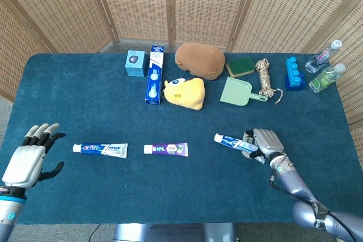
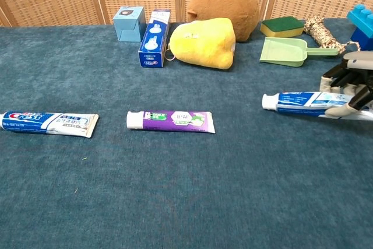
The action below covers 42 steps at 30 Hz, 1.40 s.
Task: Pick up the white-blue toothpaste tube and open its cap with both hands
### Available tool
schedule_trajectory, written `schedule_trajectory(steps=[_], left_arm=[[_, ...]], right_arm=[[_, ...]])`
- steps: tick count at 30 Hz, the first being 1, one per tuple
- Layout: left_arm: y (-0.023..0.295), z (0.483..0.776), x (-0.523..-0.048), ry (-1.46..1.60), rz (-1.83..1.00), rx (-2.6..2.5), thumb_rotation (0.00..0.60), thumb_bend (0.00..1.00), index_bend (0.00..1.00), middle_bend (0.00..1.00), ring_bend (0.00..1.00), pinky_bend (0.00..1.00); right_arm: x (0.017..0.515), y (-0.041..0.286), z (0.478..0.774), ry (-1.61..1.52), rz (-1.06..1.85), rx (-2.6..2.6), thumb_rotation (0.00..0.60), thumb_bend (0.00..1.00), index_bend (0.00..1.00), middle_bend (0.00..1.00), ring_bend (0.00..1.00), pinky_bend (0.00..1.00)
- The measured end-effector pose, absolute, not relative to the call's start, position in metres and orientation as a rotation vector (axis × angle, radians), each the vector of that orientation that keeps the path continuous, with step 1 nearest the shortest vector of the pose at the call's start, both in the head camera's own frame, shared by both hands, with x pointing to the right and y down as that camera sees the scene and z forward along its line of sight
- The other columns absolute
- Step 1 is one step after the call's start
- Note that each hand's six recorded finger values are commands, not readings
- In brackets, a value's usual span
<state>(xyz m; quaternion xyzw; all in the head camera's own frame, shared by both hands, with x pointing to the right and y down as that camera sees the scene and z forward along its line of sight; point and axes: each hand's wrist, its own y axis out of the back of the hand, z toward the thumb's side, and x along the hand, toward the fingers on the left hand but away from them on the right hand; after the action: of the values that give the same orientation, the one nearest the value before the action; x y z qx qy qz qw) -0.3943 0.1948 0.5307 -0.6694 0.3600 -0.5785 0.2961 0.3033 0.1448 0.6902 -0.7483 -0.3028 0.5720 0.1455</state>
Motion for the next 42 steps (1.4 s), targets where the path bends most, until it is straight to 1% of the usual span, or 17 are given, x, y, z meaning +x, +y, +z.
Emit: schedule_trajectory(steps=[2,6,12,17,25,32,34,38,42], left_arm=[[0.193,0.532,-0.391,0.945,-1.526,-1.792,0.600,0.29,0.20,0.13,0.07,0.02],[0.189,0.535,-0.384,0.925,-1.508,-1.819,0.600,0.29,0.21,0.14,0.09,0.10],[0.178,0.545,-0.365,0.879,-1.458,-1.905,0.600,0.29,0.21,0.15,0.11,0.14],[0.169,0.551,-0.350,0.860,-1.412,-1.962,0.600,0.29,0.21,0.15,0.11,0.16],[0.152,0.562,-0.321,0.805,-1.335,-2.057,0.600,0.29,0.22,0.15,0.11,0.17],[0.134,0.576,-0.283,0.735,-1.255,-2.165,0.600,0.29,0.24,0.14,0.11,0.16],[0.129,0.579,-0.269,0.703,-1.218,-2.191,0.600,0.29,0.24,0.14,0.10,0.18],[0.122,0.584,-0.245,0.670,-1.160,-2.237,0.600,0.29,0.25,0.14,0.10,0.18],[0.116,0.588,-0.232,0.686,-1.153,-2.294,0.600,0.29,0.26,0.15,0.11,0.19]], right_arm=[[0.305,0.146,0.688,-0.906,1.649,-2.195,0.600,0.45,0.96,0.76,0.68,0.65],[0.307,0.148,0.682,-0.980,1.651,-2.284,0.600,0.45,0.96,0.78,0.70,0.67],[0.310,0.153,0.672,-1.143,1.637,-2.451,0.600,0.45,0.96,0.78,0.71,0.68],[0.310,0.153,0.662,-1.262,1.595,-2.578,0.600,0.45,0.96,0.78,0.71,0.68],[0.305,0.153,0.646,-1.349,1.508,-2.718,0.600,0.46,0.96,0.78,0.71,0.68],[0.295,0.158,0.636,-1.377,1.449,-2.817,0.600,0.46,0.96,0.79,0.72,0.68],[0.291,0.160,0.633,-1.371,1.437,-2.847,0.600,0.46,0.96,0.79,0.72,0.68],[0.286,0.163,0.629,-1.335,1.424,-2.883,0.600,0.47,0.96,0.78,0.72,0.68],[0.282,0.165,0.625,-1.326,1.412,-2.905,0.600,0.47,0.96,0.78,0.72,0.68]])
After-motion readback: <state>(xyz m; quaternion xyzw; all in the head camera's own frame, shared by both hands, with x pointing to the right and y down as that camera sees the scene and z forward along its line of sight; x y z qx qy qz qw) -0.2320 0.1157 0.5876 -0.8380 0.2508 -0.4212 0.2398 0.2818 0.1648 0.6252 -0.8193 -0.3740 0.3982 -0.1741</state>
